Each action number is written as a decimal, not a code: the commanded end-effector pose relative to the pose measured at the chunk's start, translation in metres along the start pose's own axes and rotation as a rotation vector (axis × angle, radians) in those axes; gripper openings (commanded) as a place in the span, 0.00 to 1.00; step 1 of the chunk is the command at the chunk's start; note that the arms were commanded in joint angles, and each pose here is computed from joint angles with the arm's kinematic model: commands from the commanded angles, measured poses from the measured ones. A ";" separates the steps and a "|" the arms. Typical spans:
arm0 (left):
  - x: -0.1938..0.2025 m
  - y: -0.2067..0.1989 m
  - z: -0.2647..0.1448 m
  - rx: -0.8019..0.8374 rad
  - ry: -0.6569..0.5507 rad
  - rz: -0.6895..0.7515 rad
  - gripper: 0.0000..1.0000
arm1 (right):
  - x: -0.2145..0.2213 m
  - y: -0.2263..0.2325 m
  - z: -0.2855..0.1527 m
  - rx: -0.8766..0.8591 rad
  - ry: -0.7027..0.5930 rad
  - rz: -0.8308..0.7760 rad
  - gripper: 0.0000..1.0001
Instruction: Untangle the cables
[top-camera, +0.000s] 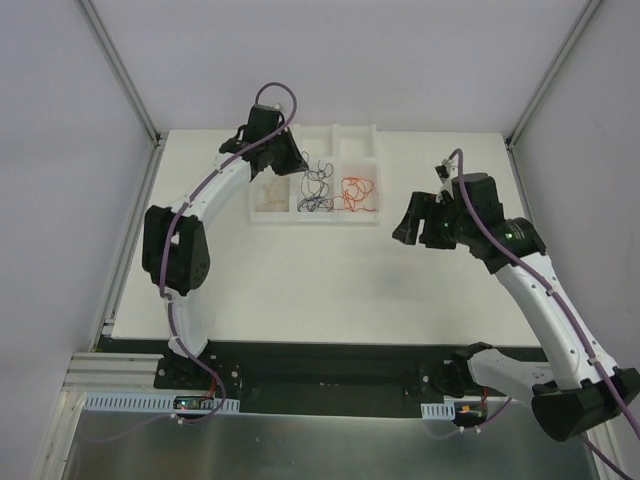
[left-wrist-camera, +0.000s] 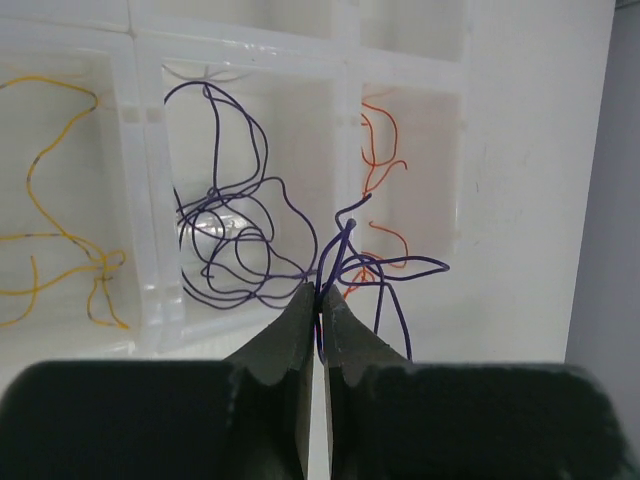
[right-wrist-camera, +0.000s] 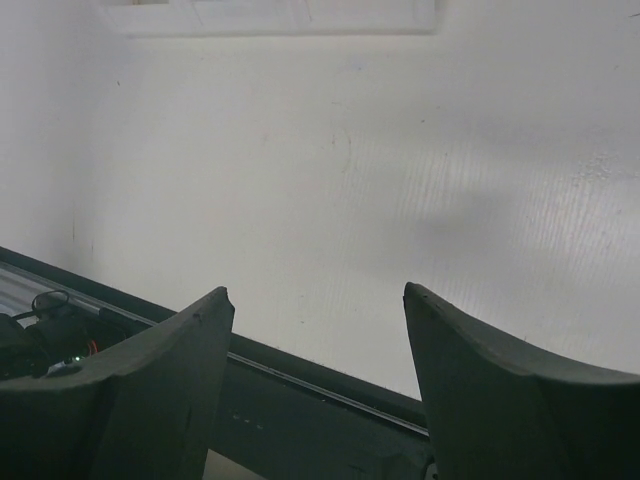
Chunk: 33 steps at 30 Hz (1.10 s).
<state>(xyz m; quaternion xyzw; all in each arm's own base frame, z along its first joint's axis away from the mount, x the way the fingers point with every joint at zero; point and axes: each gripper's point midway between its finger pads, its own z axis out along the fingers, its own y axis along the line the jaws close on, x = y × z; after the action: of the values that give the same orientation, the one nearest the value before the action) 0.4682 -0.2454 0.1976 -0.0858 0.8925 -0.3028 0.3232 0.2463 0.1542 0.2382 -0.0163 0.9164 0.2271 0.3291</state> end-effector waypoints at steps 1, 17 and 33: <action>-0.015 -0.004 0.021 0.025 0.011 -0.061 0.07 | 0.000 -0.013 -0.029 0.053 -0.050 0.003 0.72; 0.042 0.008 -0.052 0.038 0.064 0.077 0.55 | -0.009 -0.011 -0.012 -0.001 -0.011 -0.001 0.72; 0.044 -0.077 -0.169 0.344 -0.196 0.176 0.63 | -0.046 -0.037 -0.064 0.142 -0.396 0.001 0.96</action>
<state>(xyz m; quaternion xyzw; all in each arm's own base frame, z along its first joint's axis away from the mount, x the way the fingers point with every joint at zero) 0.3271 -0.2429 0.2324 -0.0084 0.8687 -0.3688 0.3305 0.2461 0.1107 0.2622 0.0082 0.8836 0.1869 0.4293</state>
